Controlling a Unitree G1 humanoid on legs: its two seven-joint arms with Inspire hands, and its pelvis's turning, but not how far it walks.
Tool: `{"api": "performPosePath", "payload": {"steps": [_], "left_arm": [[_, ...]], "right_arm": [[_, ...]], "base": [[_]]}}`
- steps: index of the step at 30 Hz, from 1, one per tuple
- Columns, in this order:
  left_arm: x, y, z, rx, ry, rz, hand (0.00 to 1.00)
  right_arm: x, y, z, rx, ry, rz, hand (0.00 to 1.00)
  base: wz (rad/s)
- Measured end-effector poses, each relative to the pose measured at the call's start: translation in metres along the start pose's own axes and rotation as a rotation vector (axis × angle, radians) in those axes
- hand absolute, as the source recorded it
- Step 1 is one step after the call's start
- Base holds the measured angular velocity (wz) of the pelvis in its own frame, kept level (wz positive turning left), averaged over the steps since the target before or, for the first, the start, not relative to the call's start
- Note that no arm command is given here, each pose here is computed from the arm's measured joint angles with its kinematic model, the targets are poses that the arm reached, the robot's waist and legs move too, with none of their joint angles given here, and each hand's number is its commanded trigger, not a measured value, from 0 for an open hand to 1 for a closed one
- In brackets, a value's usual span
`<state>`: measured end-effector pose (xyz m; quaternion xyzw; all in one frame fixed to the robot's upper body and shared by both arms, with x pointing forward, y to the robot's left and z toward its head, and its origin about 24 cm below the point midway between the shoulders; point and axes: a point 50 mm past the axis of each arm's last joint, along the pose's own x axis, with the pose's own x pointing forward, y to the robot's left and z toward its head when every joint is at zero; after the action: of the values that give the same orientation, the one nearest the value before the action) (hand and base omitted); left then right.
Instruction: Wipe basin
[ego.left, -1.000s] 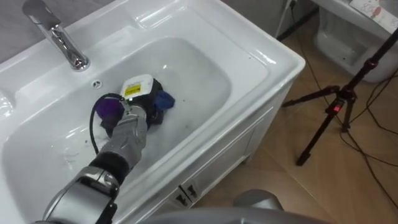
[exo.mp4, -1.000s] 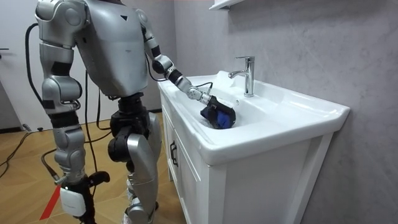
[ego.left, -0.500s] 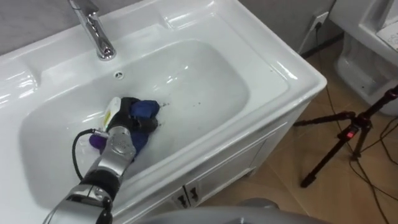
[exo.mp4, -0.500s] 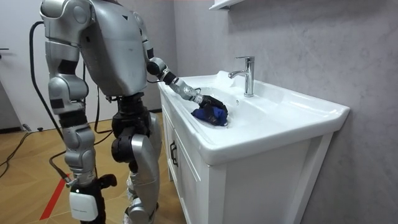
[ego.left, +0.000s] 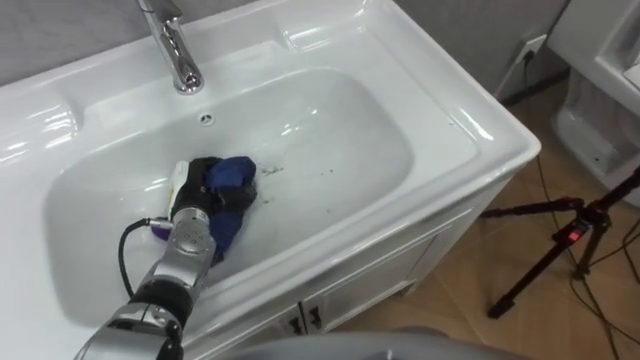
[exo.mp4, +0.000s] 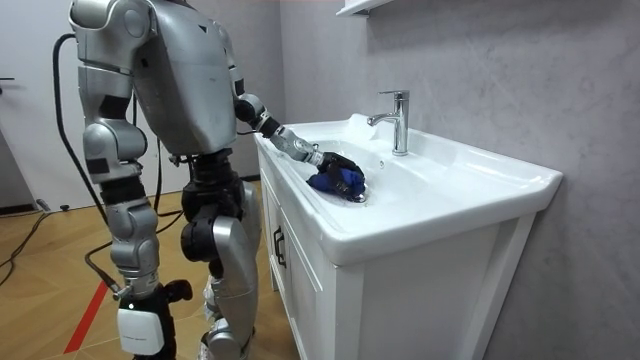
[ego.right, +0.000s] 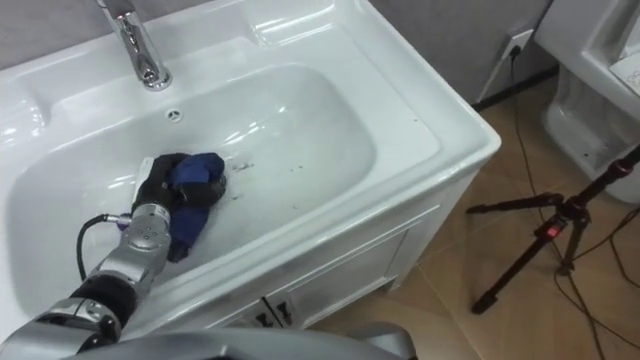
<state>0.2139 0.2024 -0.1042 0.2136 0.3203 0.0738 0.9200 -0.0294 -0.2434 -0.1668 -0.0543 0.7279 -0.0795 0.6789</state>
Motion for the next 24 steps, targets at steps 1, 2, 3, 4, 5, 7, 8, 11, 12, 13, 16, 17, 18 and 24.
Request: {"api": "performPosePath", "payload": {"steps": [1, 2, 3, 4, 5, 7, 8, 11, 12, 13, 16, 17, 18, 24], "left_arm": [[0.0, 0.001, 0.0, -0.001, -0.002, 0.004, 1.0], [0.0, 0.001, -0.001, 0.001, -0.003, 0.006, 1.0], [-0.001, 0.0, -0.001, 0.007, -0.005, 0.007, 1.0], [-0.001, 0.001, -0.001, 0.007, -0.004, 0.009, 1.0], [-0.001, 0.001, -0.001, 0.012, -0.005, 0.011, 1.0], [-0.002, 0.002, -0.004, 0.047, -0.006, 0.023, 1.0], [-0.002, 0.003, -0.005, 0.051, -0.004, 0.027, 1.0], [-0.004, 0.007, -0.012, 0.076, 0.009, 0.054, 1.0], [-0.005, 0.008, -0.014, 0.086, 0.012, 0.067, 1.0], [-0.005, 0.01, -0.015, 0.094, 0.012, 0.081, 1.0], [-0.005, 0.017, -0.019, 0.106, 0.023, 0.108, 1.0], [-0.005, 0.018, -0.02, 0.112, 0.024, 0.111, 1.0], [-0.006, 0.02, -0.021, 0.121, 0.026, 0.118, 1.0], [-0.007, 0.023, -0.025, 0.134, 0.033, 0.143, 1.0]], "right_arm": [[0.0, 0.0, -0.001, -0.001, 0.002, 0.005, 0.0], [0.0, 0.0, -0.001, -0.002, 0.003, 0.007, 0.0], [0.0, 0.0, -0.001, -0.003, 0.005, 0.007, 0.0], [0.0, 0.0, -0.003, -0.002, 0.009, 0.008, 0.0], [0.0, 0.0, -0.003, -0.002, 0.011, 0.008, 0.0], [0.0, -0.002, -0.001, 0.002, 0.005, 0.005, 0.0], [0.0, -0.003, -0.001, 0.006, 0.006, 0.003, 0.0], [0.0, -0.006, -0.004, -0.006, 0.012, -0.006, 0.0], [0.0, -0.007, -0.002, -0.008, 0.009, -0.011, 0.0], [0.0, -0.008, -0.001, -0.012, 0.007, -0.015, 0.0], [-0.001, -0.012, 0.005, -0.001, -0.005, -0.026, 0.0], [-0.001, -0.013, 0.006, -0.002, -0.008, -0.029, 0.0], [-0.001, -0.015, 0.008, 0.0, -0.012, -0.034, 0.0], [-0.002, -0.021, 0.022, 0.013, -0.042, -0.059, 0.0]], "base": [[0.0], [0.06], [0.1], [0.1], [0.06], [0.0], [-0.05], [0.0], [0.04], [0.05], [0.07], [0.11], [0.15], [0.09]]}}
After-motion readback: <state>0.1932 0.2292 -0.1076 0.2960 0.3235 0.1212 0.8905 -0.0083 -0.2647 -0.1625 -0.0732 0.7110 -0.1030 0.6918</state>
